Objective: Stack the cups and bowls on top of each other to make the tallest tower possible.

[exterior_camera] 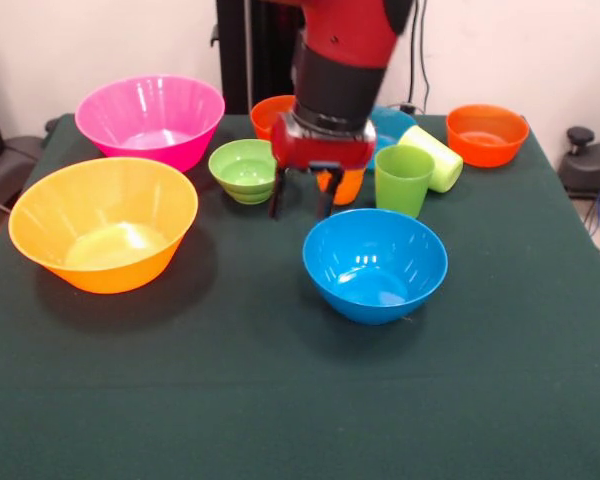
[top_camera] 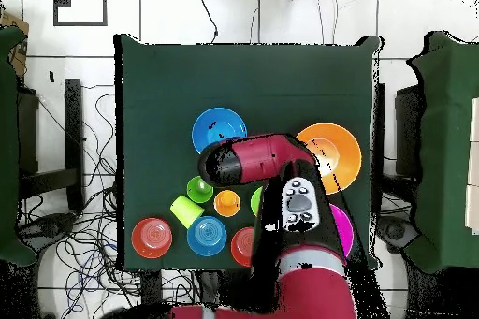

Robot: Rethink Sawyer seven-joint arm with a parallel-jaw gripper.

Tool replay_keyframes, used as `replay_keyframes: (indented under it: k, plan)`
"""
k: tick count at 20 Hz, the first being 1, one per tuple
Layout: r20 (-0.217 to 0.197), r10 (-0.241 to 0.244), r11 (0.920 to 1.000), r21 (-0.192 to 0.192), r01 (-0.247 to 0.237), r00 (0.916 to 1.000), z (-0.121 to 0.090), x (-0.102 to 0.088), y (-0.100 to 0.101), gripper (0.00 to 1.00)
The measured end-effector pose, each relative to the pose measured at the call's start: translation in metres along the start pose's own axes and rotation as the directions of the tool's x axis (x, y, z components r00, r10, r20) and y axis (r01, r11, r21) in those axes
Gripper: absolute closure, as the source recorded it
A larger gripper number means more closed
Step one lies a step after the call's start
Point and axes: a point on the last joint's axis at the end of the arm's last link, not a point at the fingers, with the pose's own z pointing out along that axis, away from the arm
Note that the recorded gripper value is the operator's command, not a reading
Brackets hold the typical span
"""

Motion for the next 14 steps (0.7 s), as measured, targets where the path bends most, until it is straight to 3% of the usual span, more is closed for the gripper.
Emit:
replay_keyframes:
  k: [5, 9, 14]
  plan:
    - [-0.038, 0.051, 0.9978, -0.041, -0.053, 0.998, -0.028, 0.005, -0.019, 0.0]
    - [-0.051, 0.061, 0.9963, -0.057, -0.064, 0.9968, -0.041, 0.004, -0.024, 0.0]
    - [-0.031, 0.067, 0.9939, -0.085, -0.07, 0.9972, -0.053, -0.008, -0.027, 0.0]
